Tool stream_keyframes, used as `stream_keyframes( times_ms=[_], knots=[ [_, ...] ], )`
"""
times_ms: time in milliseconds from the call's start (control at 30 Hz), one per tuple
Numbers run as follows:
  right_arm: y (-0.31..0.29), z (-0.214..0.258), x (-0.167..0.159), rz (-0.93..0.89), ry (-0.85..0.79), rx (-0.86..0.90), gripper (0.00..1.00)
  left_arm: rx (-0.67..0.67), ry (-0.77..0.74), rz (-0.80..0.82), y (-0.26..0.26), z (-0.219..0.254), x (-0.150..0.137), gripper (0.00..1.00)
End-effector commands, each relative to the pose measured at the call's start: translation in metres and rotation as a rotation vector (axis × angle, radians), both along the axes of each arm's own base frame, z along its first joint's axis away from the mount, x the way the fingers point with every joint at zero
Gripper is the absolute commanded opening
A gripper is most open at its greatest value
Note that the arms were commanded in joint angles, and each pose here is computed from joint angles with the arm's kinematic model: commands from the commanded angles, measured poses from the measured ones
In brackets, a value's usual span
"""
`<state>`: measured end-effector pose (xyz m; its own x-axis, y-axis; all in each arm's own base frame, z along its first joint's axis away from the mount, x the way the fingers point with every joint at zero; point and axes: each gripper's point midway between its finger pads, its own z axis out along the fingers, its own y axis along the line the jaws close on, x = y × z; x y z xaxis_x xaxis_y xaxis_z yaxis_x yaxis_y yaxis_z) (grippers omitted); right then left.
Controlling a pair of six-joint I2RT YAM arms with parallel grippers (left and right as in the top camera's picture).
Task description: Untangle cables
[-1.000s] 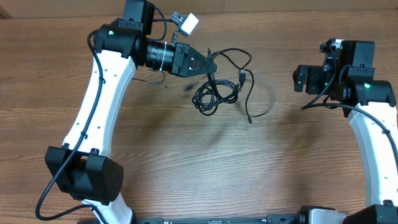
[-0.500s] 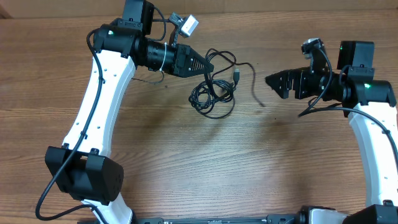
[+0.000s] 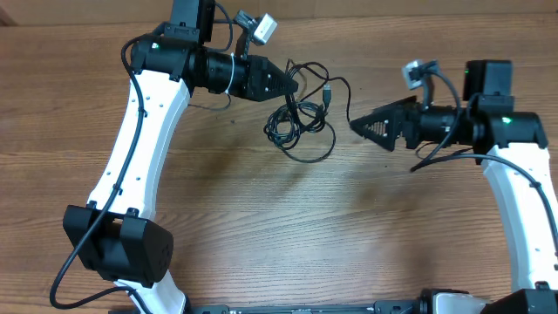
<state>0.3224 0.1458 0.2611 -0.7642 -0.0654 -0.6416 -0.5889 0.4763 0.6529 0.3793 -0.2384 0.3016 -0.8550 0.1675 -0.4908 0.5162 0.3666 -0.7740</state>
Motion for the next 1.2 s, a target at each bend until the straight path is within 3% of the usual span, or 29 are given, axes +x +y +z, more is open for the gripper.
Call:
stream_keyframes(
  times_ms=[0, 233, 500, 800, 967, 1033, 1167],
  knots=[
    [0.022, 0.012, -0.008, 0.083, -0.034, 0.027, 1.0, -0.034, -0.024, 0.003, -0.003, 0.025, -0.008, 0.04],
    [0.041, -0.001, -0.008, 0.102, -0.071, -0.081, 0.96, -0.035, -0.004, 0.01, -0.003, 0.025, -0.008, 0.04],
    [0.041, 0.004, 0.007, 0.089, -0.178, -0.106, 0.96, -0.02, 0.052, 0.009, -0.002, 0.02, -0.016, 0.04],
    [0.056, 0.004, 0.0, 0.182, -0.298, -0.137, 0.93, -0.02, 0.049, -0.05, -0.022, 0.02, -0.03, 0.04],
    [0.056, 0.003, 0.001, 0.192, -0.328, -0.16, 0.73, -0.023, 0.035, -0.076, -0.032, 0.021, -0.036, 0.04],
    [0.054, 0.0, 0.003, 0.181, -0.328, -0.178, 0.57, -0.022, 0.034, -0.076, -0.032, 0.021, -0.035, 0.04],
    [0.054, -0.001, 0.003, 0.18, -0.323, -0.181, 0.35, -0.015, 0.03, -0.069, -0.031, 0.02, -0.034, 0.04]
  ],
)
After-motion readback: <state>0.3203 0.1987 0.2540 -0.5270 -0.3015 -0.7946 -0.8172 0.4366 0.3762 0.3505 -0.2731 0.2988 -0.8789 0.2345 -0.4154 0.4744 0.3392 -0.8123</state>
